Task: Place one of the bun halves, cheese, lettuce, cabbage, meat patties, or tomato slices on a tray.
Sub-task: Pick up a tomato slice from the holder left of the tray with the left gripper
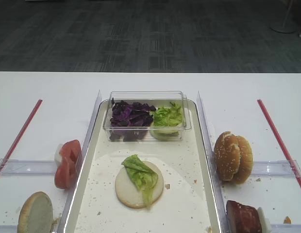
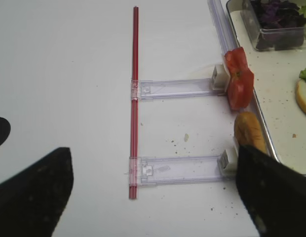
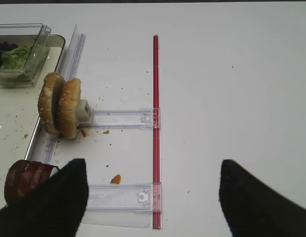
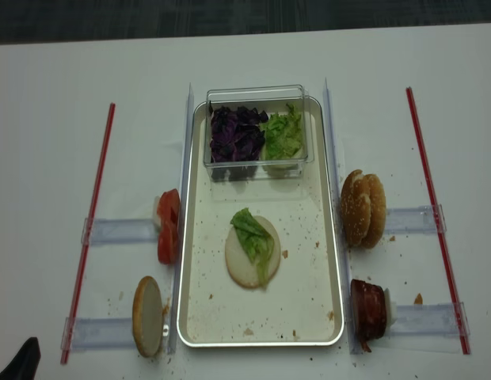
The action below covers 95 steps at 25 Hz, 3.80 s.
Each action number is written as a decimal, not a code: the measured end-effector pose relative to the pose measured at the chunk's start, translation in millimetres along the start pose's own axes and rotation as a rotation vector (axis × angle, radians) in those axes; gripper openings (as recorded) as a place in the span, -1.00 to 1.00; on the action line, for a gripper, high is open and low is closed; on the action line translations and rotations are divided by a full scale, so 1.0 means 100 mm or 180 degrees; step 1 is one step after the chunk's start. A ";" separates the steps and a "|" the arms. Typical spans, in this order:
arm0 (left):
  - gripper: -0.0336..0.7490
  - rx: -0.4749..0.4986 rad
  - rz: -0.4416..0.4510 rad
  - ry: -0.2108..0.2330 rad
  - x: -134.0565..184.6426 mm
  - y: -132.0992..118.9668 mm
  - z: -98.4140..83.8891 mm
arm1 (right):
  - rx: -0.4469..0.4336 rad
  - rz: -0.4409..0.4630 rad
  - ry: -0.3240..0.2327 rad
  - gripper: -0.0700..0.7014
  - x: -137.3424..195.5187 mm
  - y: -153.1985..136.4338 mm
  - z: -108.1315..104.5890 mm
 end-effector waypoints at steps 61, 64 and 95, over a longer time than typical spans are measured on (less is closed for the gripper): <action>0.66 -0.0302 0.2923 -0.0050 -0.55 -2.42 -0.60 | 0.0000 0.0000 0.0000 0.66 0.00 0.00 0.00; 0.66 -0.0312 0.3026 -0.0125 -0.45 -2.48 -0.62 | 0.0000 0.0000 0.0000 0.66 0.00 0.00 0.00; 0.35 0.0098 0.3107 -0.0495 -0.39 -2.28 -1.53 | 0.0000 0.0000 -0.0019 0.66 0.00 0.00 0.00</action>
Point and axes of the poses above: a point on each arm's last joint axis where the gripper is mounted, y pointing back along that axis away from the gripper, z along the wrist's bending axis when the last joint is at zero, x = y × z, the point moved 9 cm from there along -y, pointing out along that axis toward the gripper, and after that the axes turned 15 degrees about y, right-handed, at the moved point
